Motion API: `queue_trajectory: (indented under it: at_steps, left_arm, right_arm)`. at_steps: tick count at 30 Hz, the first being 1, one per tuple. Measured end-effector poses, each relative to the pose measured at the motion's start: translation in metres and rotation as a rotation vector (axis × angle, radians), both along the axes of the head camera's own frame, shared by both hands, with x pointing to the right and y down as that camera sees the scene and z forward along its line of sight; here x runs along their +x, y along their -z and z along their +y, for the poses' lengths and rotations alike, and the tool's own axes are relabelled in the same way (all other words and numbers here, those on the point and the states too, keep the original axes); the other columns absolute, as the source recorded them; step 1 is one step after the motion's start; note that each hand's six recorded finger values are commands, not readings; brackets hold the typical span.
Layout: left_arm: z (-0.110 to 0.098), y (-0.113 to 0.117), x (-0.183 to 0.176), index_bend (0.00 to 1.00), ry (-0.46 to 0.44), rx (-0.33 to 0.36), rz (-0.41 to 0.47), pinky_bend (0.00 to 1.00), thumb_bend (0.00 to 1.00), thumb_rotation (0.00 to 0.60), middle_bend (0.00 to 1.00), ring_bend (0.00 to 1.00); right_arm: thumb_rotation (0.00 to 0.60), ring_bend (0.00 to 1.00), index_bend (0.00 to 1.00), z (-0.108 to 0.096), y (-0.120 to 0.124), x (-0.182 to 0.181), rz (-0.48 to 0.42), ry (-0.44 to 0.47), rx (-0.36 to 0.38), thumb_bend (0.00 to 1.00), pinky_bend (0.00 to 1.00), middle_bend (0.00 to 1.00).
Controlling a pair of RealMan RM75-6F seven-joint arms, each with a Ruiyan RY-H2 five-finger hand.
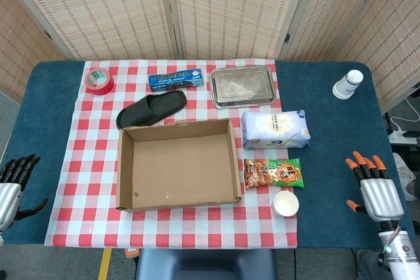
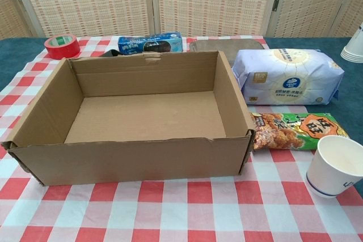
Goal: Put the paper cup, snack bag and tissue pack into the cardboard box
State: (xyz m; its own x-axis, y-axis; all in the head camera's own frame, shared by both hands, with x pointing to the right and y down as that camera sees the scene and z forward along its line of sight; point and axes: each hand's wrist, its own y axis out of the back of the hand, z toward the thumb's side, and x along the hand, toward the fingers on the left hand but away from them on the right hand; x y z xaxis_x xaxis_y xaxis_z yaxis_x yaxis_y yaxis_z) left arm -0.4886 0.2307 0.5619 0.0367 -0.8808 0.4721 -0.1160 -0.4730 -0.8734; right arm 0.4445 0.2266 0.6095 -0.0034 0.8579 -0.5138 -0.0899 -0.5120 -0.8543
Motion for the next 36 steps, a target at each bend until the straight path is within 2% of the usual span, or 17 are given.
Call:
queue_trajectory:
  at_steps: [23,27,36]
  left_arm:
    - [0.0,0.005,-0.003,0.0,0.01,0.011,0.004,0.0,0.23,0.6,0.0,0.0]
    - [0.001,0.002,-0.001,0.0,-0.001,0.001,-0.003,0.0,0.23,0.6,0.0,0.0]
    - [0.001,0.001,0.0,0.0,0.004,-0.003,-0.009,0.0,0.22,0.6,0.0,0.0]
  right_arm:
    - [0.6,0.0,0.15,-0.008,0.012,-0.02,-0.015,0.028,0.019,0.0,0.07,0.0]
    - [0.6,0.0,0.15,-0.012,0.018,-0.039,-0.041,0.058,0.022,0.0,0.12,0.0]
    - [0.6,0.0,0.15,-0.02,0.041,-0.091,-0.08,0.155,0.006,0.0,0.13,0.0]
